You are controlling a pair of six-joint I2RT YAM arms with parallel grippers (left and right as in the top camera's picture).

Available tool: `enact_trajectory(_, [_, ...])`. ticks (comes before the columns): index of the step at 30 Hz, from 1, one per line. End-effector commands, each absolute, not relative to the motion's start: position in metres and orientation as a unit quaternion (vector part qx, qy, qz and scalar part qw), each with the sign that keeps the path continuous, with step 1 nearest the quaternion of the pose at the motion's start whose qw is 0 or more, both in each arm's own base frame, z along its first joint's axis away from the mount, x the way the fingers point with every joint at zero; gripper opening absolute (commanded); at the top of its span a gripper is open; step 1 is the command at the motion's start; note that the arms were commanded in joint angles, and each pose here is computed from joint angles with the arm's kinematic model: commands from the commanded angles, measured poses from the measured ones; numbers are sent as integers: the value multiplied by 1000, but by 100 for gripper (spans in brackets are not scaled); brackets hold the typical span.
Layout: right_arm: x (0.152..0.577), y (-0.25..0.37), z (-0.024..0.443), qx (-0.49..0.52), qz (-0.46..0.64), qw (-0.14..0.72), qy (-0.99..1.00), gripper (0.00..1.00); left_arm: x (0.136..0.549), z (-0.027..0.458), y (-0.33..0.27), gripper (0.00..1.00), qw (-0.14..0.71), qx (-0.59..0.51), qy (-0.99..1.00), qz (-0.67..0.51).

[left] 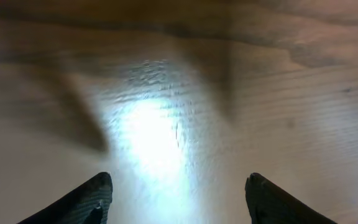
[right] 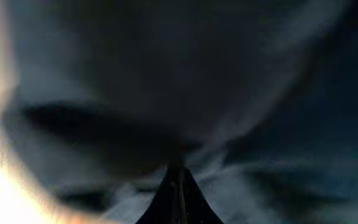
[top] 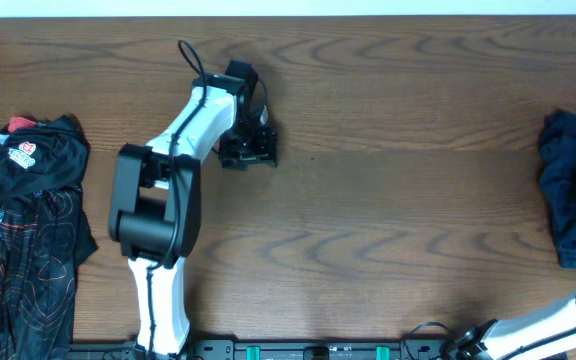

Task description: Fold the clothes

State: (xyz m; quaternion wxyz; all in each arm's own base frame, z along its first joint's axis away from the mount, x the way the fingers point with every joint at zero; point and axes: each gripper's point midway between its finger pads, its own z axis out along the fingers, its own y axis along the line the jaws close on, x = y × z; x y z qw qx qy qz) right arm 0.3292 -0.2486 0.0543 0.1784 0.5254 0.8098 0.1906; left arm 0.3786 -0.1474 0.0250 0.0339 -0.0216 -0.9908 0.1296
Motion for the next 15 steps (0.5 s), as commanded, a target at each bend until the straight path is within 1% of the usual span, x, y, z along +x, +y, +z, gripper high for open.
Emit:
enact_trajectory(1, [327,-259,93,519,153,218,812,1,384,65,-139,72,-16,-28,-993,115])
enact_trajectory(3, [324,-260,104,518,147,227,811,1,381,73,-138,73,-18,-28,-993,115])
enact_trajectory(6, [319,-256,112,499,143,224,825,1,377,78,-136,72,-16,-29,-993,113])
enact_trajectory(8, [323,-245,117,467,152,223,842,1,378,80,-133,72,-22,-29,-994,104])
enact_trajectory(11, [343,-214,121,413,176,221,866,1,381,80,-125,72,-28,-26,-996,85])
enact_trajectory(15, [368,-159,111,331,179,191,906,1,382,80,-121,72,-28,-18,-996,85])
